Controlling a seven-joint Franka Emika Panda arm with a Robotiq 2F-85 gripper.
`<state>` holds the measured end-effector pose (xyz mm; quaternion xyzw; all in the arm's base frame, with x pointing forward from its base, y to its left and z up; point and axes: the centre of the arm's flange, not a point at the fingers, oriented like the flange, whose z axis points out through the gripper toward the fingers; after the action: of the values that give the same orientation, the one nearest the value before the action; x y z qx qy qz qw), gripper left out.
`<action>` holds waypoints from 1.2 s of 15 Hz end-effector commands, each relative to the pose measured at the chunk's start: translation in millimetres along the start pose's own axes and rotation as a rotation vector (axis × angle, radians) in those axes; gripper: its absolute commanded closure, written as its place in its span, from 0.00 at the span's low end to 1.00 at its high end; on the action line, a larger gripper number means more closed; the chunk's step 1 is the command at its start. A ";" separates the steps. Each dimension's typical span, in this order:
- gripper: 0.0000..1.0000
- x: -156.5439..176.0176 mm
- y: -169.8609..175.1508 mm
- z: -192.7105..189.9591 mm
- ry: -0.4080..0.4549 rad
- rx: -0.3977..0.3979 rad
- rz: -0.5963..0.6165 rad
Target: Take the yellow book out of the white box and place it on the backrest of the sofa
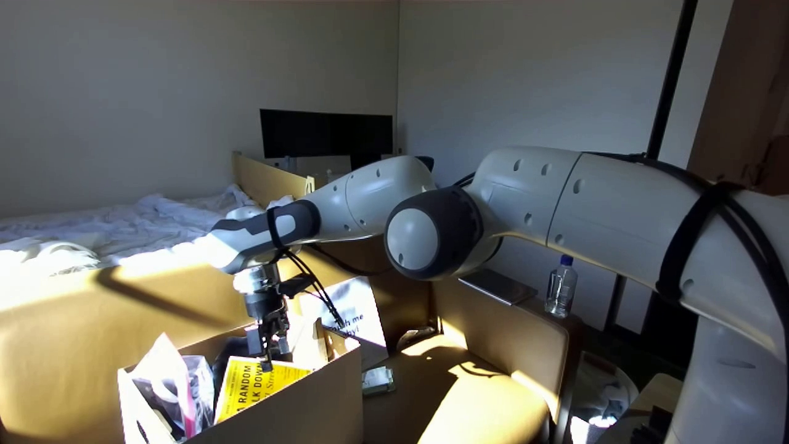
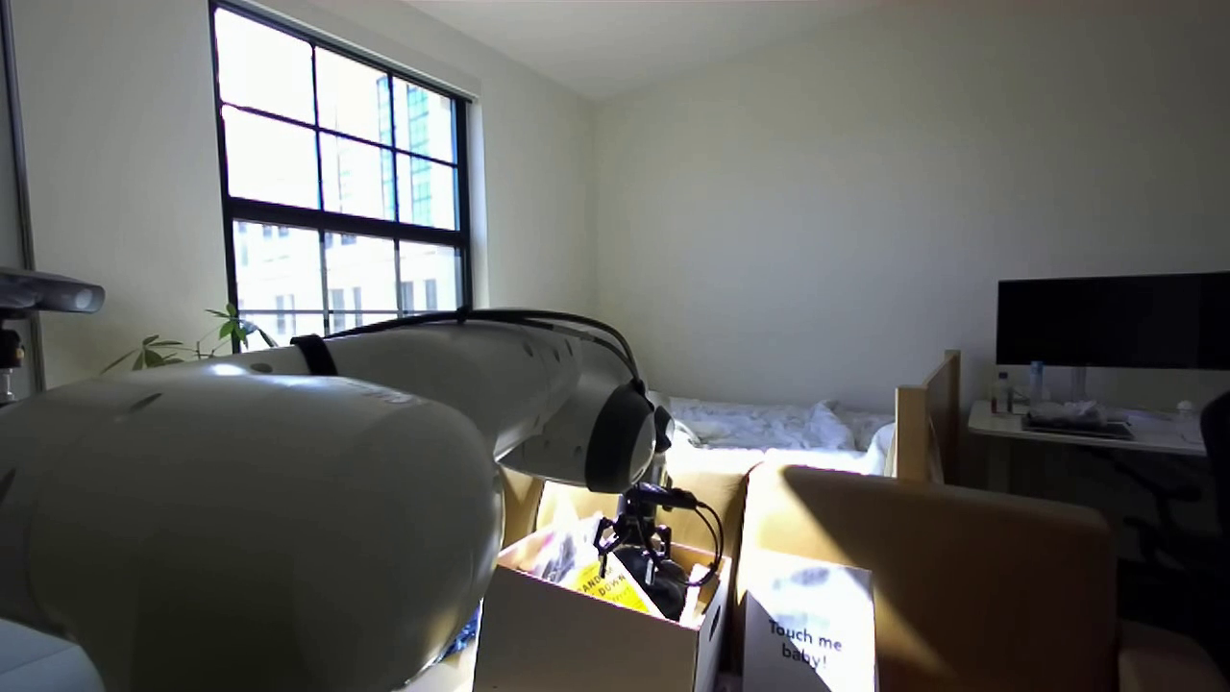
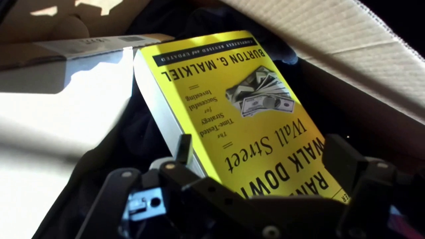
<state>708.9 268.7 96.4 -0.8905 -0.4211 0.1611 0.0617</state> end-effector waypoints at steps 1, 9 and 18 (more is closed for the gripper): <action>0.00 0.1 -0.2 -0.2 0.000 -0.001 0.000; 0.00 36.3 21.2 -7.8 0.012 -0.073 -0.099; 0.00 54.7 45.6 -6.0 0.043 -0.047 -0.374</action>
<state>718.4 271.5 95.6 -0.8306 -0.5413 0.1253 0.0373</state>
